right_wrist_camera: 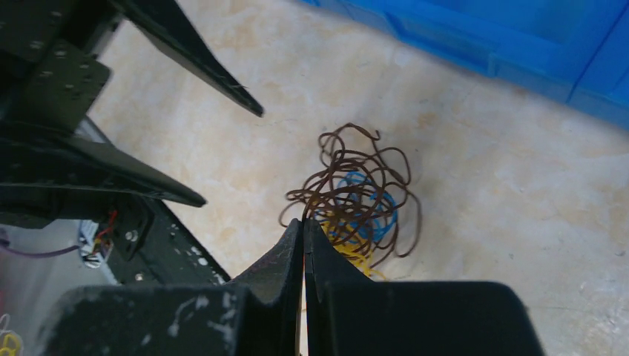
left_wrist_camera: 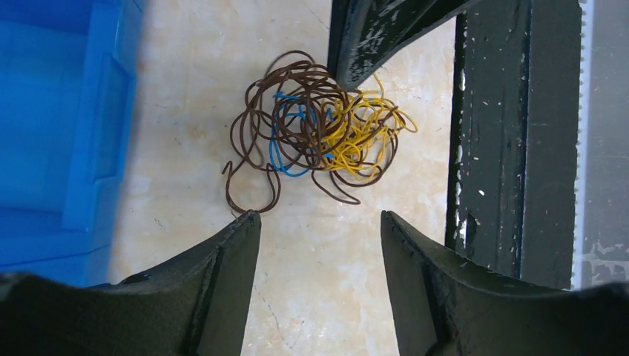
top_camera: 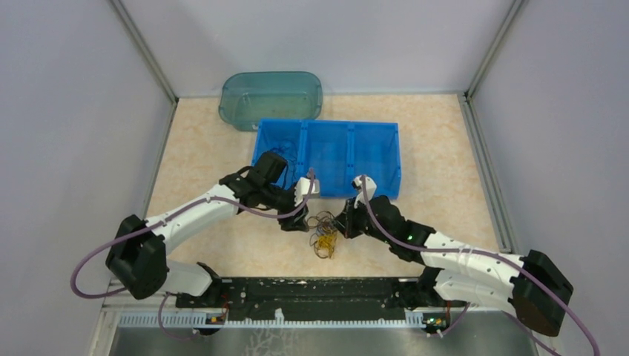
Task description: Untangle the cables
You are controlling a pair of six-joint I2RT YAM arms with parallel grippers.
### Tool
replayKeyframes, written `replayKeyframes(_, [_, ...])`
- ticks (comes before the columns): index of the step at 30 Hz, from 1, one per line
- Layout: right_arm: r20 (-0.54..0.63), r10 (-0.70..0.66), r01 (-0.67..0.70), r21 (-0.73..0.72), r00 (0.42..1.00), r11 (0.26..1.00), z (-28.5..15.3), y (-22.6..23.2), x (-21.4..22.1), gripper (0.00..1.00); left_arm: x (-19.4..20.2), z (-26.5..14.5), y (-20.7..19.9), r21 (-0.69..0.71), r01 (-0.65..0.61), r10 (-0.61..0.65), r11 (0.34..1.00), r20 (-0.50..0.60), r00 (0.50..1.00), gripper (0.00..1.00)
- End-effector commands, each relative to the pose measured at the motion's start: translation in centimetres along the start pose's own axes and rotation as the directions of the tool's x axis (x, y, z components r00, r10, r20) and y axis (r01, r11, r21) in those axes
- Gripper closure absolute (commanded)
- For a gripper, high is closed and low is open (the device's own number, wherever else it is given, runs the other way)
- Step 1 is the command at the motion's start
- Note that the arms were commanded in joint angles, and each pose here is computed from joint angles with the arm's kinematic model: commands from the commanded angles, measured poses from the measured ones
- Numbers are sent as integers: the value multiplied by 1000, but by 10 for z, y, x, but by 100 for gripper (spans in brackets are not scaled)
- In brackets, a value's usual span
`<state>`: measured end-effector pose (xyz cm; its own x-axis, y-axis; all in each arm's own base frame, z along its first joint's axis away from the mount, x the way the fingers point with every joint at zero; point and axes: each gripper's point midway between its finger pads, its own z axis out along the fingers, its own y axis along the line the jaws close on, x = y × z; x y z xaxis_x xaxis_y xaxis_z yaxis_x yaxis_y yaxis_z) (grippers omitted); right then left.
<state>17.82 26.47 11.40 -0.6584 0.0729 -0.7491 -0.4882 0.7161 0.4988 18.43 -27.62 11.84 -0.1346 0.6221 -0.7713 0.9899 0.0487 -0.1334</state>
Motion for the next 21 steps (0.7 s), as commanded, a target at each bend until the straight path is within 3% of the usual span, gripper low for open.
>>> replayKeyframes(1, [124, 27, -2, -193, 992, 981, -15, 43, -37, 100, -27, -4, 8, -25, -62, 63, 998, 51, 997, 34])
replayKeyframes(7, [164, 3, 56, -351, 986, 935, -34, 77, -52, 100, -39, -18, -3, 30, -158, 156, 987, 44, 987, 35])
replayKeyframes(12, [148, -5, 66, -409, 989, 910, -36, 90, -53, 100, -45, -23, -3, 6, -196, 195, 981, 66, 979, 45])
replayKeyframes(21, [194, 15, 73, -441, 981, 894, -43, 103, -71, 100, -28, -22, -27, 74, -154, 149, 985, 63, 987, 45])
